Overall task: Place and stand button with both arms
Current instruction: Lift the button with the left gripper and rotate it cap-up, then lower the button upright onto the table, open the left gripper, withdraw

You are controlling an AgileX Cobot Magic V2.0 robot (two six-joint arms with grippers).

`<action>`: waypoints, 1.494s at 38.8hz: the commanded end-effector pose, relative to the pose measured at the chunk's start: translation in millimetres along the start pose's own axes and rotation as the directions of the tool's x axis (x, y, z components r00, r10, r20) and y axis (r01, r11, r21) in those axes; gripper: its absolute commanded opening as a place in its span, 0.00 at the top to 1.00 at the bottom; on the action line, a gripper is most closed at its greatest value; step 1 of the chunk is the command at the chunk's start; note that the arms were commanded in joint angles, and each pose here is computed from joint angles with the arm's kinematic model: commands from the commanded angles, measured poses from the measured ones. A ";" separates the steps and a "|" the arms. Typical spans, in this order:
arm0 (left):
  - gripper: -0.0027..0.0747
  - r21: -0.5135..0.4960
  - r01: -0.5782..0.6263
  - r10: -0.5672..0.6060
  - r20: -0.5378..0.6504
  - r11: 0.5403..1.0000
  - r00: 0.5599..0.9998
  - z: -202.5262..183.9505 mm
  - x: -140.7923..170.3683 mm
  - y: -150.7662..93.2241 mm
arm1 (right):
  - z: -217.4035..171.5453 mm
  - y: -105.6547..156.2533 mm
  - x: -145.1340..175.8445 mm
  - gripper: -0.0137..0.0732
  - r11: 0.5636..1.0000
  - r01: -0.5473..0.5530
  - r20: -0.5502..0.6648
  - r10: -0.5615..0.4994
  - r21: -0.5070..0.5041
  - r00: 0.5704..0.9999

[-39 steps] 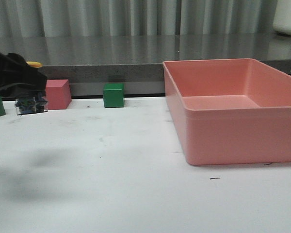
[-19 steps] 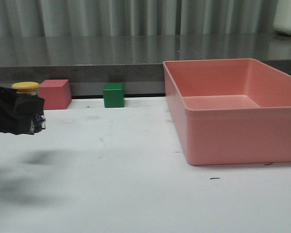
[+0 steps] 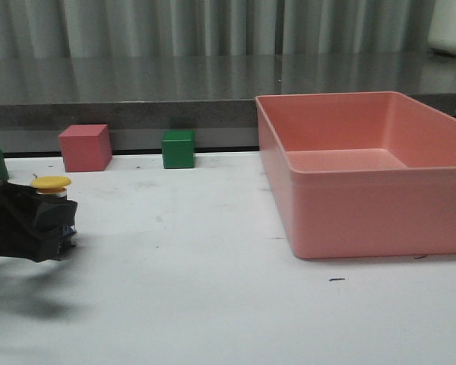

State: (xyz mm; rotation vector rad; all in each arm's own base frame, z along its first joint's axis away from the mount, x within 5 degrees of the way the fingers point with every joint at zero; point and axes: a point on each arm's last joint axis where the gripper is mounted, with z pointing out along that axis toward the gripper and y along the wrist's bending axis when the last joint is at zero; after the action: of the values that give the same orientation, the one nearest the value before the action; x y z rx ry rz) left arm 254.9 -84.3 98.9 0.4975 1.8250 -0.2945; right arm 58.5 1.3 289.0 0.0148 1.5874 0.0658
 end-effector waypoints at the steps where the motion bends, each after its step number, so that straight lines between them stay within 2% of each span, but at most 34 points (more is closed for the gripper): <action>1: 0.65 -0.026 -0.009 0.014 0.236 1.000 0.972 -2.2 -27.8 3.1 | -0.9 0.8 -15.6 0.92 1.000 0.018 0.100 -0.017 -0.001 0.995; 5: 0.60 -0.027 -0.013 0.019 0.236 1.000 0.972 -2.2 -27.8 3.1 | -0.9 0.8 -15.6 0.92 1.000 0.018 0.100 -0.017 -0.001 0.995; 10: 0.50 -0.027 -0.013 0.019 0.236 1.000 0.972 -2.2 -27.8 3.1 | -0.9 0.8 -15.6 0.92 1.000 0.018 0.100 -0.017 -0.001 0.995; 21: 0.47 -0.029 -0.016 0.023 0.244 0.999 0.969 -3.0 -30.2 3.2 | -0.9 0.8 -15.6 0.92 1.000 0.018 0.100 -0.017 -0.001 0.995; 31: 0.27 -0.041 -0.033 0.044 0.323 0.999 0.945 -12.1 -51.9 3.8 | -0.9 0.8 -15.6 0.92 1.000 0.018 0.100 -0.017 -0.001 0.995; 37: 0.27 -0.036 -0.015 0.027 0.353 0.999 0.935 -28.8 -67.9 1.8 | -0.9 0.8 -15.6 0.92 1.000 0.018 0.100 -0.017 -0.001 0.995; 41: 0.27 -0.036 0.009 0.003 0.308 0.999 0.951 -41.2 -82.4 1.7 | -0.9 0.8 -15.6 0.92 1.000 0.018 0.100 -0.017 -0.001 0.995; 49: 0.27 -0.049 0.064 -0.048 0.268 0.997 0.962 -69.7 -124.7 -0.5 | -0.9 0.8 -15.6 0.92 1.000 0.018 0.100 -0.017 -0.001 0.995; 58: 0.29 -0.090 0.037 -0.018 0.202 0.995 0.979 -108.6 -174.7 -7.0 | -0.9 0.8 -15.6 0.92 1.000 0.018 0.100 -0.017 -0.001 0.995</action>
State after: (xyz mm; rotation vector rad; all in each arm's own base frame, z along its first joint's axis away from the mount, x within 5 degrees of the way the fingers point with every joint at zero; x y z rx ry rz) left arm 211.7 -75.7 263.7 0.3963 1.7091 -0.2530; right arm 58.5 1.3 289.0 0.0131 1.5874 0.0641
